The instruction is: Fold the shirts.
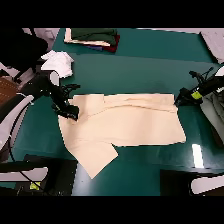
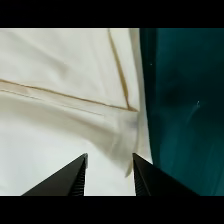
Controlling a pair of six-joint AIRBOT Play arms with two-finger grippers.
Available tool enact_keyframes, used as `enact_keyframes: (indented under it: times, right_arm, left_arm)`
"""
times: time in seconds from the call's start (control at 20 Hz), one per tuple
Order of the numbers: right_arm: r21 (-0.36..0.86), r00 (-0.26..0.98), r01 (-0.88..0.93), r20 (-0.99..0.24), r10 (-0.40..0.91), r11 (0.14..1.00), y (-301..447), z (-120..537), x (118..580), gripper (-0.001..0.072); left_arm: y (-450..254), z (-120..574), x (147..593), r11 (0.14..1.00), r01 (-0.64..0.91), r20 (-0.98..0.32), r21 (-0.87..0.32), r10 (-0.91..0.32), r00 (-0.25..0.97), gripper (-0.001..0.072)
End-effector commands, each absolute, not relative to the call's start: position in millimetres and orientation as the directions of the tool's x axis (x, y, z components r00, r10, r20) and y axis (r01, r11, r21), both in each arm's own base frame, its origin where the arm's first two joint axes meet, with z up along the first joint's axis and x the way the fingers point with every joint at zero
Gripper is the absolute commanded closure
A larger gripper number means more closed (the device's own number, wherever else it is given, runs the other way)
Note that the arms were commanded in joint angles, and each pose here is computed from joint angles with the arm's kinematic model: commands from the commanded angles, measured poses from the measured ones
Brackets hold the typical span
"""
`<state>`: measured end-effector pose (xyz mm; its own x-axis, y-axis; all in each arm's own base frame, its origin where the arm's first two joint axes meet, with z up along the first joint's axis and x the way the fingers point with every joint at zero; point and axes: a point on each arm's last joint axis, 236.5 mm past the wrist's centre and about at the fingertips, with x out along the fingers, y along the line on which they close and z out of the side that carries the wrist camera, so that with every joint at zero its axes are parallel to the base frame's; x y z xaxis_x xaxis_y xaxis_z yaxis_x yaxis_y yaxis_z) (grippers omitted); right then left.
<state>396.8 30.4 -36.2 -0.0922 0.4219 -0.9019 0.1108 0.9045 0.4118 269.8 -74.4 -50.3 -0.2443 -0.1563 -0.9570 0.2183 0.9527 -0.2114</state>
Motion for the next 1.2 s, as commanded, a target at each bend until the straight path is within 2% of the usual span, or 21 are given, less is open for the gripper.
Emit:
enact_keyframes:
  times: [0.0, 0.05, 0.15, 0.25, 0.3, 0.4, 0.5, 0.6, 0.7, 0.8, 0.85, 0.95, 1.0, 1.1, 1.15]
  right_arm:
    - [0.431, -0.042, 0.104, -0.898, 0.437, 0.896, 15, 1, 398, 0.0315]
    - [0.456, 0.010, 0.119, -0.889, 0.458, 0.882, 9, 16, 398, 0.0304]
    - [0.537, 0.094, 0.151, -0.844, 0.528, 0.830, -2, 36, 389, 0.0303]
    - [0.594, 0.089, 0.203, -0.803, 0.589, 0.779, -10, 32, 367, 0.0301]
    - [0.619, 0.046, 0.232, -0.777, 0.627, 0.750, -9, 26, 350, 0.0258]
    - [0.634, -0.005, 0.299, -0.746, 0.665, 0.713, -9, 8, 327, 0.0242]
    - [0.632, 0.001, 0.339, -0.741, 0.671, 0.697, -10, -13, 320, 0.0232]
    - [0.676, 0.086, 0.307, -0.720, 0.688, 0.670, -2, -27, 334, 0.0233]
    - [0.742, 0.238, 0.232, -0.671, 0.702, 0.629, 10, -28, 368, 0.0232]
    - [0.752, 0.339, 0.192, -0.654, 0.676, 0.631, 10, -28, 397, 0.0202]
    - [0.766, 0.359, 0.171, -0.634, 0.685, 0.619, 12, -25, 408, 0.0131]
    - [0.790, 0.349, 0.150, -0.605, 0.715, 0.595, 17, -27, 426, 0.0070]
    - [0.795, 0.318, 0.144, -0.601, 0.733, 0.590, 22, -32, 430, 0.0056]
    - [0.800, 0.265, 0.158, -0.598, 0.756, 0.578, 28, -44, 438, 0.0053]
    - [0.803, 0.249, 0.166, -0.596, 0.764, 0.572, 31, -49, 444, 0.0053]
  left_arm:
    - [-70, -24, 284, 0.958, 0.195, -0.973, -0.210, -0.185, -0.137, 0.0099]
    - [-65, -4, 289, 0.960, 0.156, -0.973, -0.230, -0.225, -0.053, 0.0099]
    - [-44, 16, 283, 0.966, 0.083, -0.969, -0.244, -0.247, 0.018, 0.0100]
    - [-25, 1, 259, 0.964, -0.012, -0.963, -0.265, -0.265, -0.041, 0.0100]
    - [-27, -8, 245, 0.954, -0.046, -0.950, -0.297, -0.300, -0.086, 0.0100]
    - [-37, -17, 226, 0.932, -0.057, -0.920, -0.357, -0.362, -0.151, 0.0100]
    - [-35, -28, 220, 0.938, -0.053, -0.923, -0.344, -0.348, -0.164, 0.0099]
    - [-22, -40, 248, 0.955, -0.075, -0.956, -0.288, -0.292, -0.040, 0.0099]
    - [-23, -31, 320, 0.937, -0.102, -0.918, -0.333, -0.298, 0.263, 0.0100]
    - [-21, -13, 370, 0.905, -0.145, -0.833, -0.400, -0.293, 0.469, 0.0099]
    - [-15, -10, 382, 0.893, -0.163, -0.810, -0.419, -0.287, 0.512, 0.0099]
    - [-9, -16, 396, 0.873, -0.160, -0.781, -0.461, -0.313, 0.540, 0.0096]
    - [-6, -26, 395, 0.872, -0.158, -0.789, -0.463, -0.325, 0.521, 0.0032]
    - [1, -52, 387, 0.884, -0.138, -0.821, -0.446, -0.343, 0.457, -0.0013]
    - [2, -61, 383, 0.882, -0.140, -0.830, -0.449, -0.354, 0.432, -0.0013]
